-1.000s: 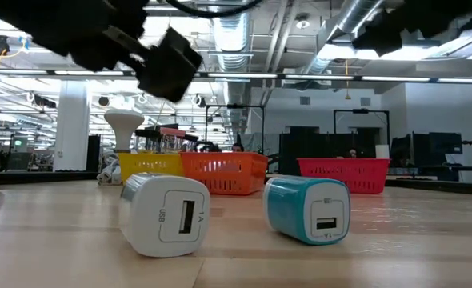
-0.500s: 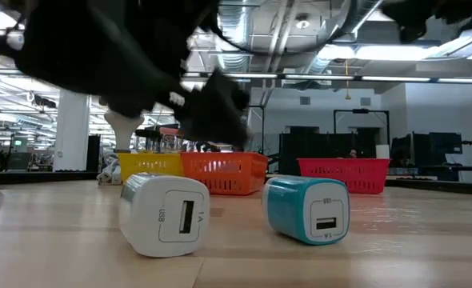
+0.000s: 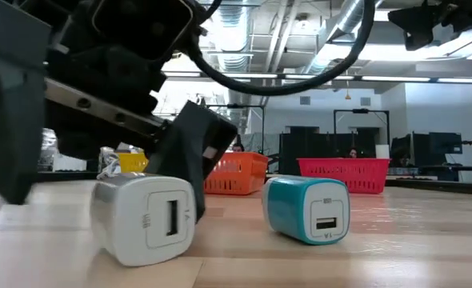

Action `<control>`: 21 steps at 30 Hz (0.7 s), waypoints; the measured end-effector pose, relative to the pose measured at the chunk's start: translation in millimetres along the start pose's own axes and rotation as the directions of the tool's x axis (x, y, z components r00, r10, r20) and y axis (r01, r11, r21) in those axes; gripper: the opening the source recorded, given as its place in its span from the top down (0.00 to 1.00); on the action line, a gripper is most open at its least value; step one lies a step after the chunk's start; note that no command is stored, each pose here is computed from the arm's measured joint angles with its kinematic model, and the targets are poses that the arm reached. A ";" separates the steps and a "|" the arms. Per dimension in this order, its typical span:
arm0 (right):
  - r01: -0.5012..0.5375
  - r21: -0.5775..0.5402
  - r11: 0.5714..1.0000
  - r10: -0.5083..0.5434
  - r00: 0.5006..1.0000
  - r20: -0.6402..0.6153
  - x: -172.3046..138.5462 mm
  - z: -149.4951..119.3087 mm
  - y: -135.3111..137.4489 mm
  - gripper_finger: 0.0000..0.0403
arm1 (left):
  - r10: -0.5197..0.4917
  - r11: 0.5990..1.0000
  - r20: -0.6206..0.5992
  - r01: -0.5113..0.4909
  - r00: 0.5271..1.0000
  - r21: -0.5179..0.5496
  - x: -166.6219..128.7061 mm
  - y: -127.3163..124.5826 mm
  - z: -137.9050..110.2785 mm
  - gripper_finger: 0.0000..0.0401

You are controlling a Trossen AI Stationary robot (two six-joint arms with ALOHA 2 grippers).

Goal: Pick & Place Office items
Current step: Put the white charger adapter into the orange bin

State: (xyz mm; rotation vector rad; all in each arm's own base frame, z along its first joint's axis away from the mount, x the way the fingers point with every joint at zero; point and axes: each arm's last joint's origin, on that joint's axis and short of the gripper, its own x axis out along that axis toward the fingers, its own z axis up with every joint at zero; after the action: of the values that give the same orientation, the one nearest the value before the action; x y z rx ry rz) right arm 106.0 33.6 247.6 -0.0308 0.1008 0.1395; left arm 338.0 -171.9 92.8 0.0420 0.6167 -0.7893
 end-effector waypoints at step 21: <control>0.000 0.002 1.000 0.000 1.000 -0.004 0.2 -0.4 0.0 0.40 | 0.059 0.994 0.010 -0.058 0.998 -0.088 -9.8 21.7 0.4 0.68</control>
State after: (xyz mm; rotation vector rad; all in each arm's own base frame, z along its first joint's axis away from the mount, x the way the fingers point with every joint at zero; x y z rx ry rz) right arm 106.1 33.6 247.1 -0.0294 0.1054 0.1393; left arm 347.5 -150.2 94.2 -0.0251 0.6351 -0.7048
